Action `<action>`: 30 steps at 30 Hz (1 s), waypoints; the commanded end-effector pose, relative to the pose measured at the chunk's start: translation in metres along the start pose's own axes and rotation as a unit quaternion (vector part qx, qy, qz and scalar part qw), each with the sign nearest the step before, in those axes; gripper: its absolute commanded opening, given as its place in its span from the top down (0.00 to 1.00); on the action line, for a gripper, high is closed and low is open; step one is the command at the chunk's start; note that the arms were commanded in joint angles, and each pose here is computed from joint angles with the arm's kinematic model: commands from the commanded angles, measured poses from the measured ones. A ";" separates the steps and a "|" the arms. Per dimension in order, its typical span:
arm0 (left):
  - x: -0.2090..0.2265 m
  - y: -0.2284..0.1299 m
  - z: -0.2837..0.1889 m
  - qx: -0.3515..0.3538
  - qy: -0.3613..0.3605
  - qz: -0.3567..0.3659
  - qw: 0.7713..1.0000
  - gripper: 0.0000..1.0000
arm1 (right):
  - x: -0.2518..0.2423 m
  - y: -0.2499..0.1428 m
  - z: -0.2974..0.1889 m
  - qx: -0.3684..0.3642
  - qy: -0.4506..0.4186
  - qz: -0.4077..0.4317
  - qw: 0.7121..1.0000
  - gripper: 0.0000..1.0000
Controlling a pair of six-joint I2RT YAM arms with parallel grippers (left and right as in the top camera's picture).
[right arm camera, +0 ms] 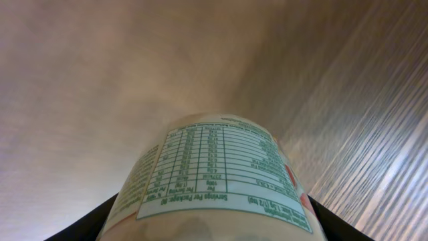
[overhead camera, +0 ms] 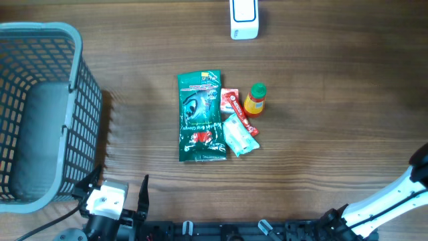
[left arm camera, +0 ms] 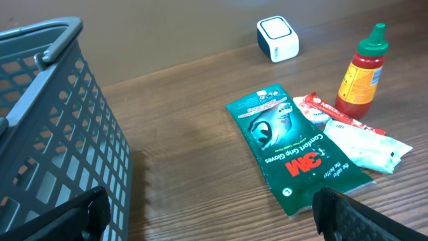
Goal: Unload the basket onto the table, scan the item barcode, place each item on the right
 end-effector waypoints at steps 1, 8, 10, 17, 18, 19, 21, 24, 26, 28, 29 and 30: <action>0.000 -0.001 -0.001 -0.003 -0.001 0.003 1.000 0.00 | -0.015 -0.009 0.019 0.025 -0.026 0.015 0.999 0.41; -0.001 -0.002 -0.001 -0.001 -0.001 0.003 1.000 0.00 | -0.066 -0.017 0.018 0.060 -0.110 0.104 0.987 0.18; -0.001 -0.002 -0.001 0.001 -0.002 0.003 1.000 0.00 | -0.072 -0.008 0.006 0.052 -0.090 0.125 0.987 0.00; -0.001 -0.002 -0.001 0.000 -0.002 0.003 1.000 0.00 | -0.027 0.039 -0.119 -0.065 0.093 0.185 0.976 0.00; -0.001 -0.002 -0.001 0.000 -0.002 0.003 1.000 0.00 | -0.011 0.039 -0.145 -0.076 0.131 0.190 0.970 0.00; -0.001 -0.002 -0.001 0.000 -0.002 0.003 1.000 0.00 | 0.001 0.036 -0.164 -0.080 0.159 0.191 0.965 0.01; -0.001 -0.002 -0.001 0.000 -0.002 0.003 1.000 0.00 | 0.025 0.024 -0.196 -0.069 0.206 0.193 0.957 0.00; -0.001 -0.002 -0.001 0.000 -0.002 0.003 1.000 0.00 | 0.076 -0.032 -0.228 0.040 0.232 0.243 0.941 0.00; -0.001 -0.002 -0.001 0.001 -0.002 0.003 1.000 0.00 | 0.095 -0.059 -0.222 0.094 0.232 0.209 0.945 0.00; -0.001 -0.002 -0.001 0.000 -0.002 0.003 1.000 0.00 | 0.111 -0.085 -0.214 0.138 0.221 0.187 0.947 0.00; -0.001 -0.002 -0.001 0.000 -0.002 0.003 1.000 0.00 | 0.120 -0.102 -0.208 0.172 0.218 0.173 0.945 0.00; -0.001 -0.002 -0.001 0.000 -0.002 0.003 1.000 0.00 | 0.129 -0.117 -0.203 0.203 0.220 0.161 0.940 0.00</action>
Point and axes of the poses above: each gripper's point midway between its finger pads, its own z axis out along the fingers, its own x axis along the line the jaws close on, y = z × x, the point moved 7 cm from there along -z, back along the fingers, and after that the axes turned 5 degrees about z, right-handed, at the moved point
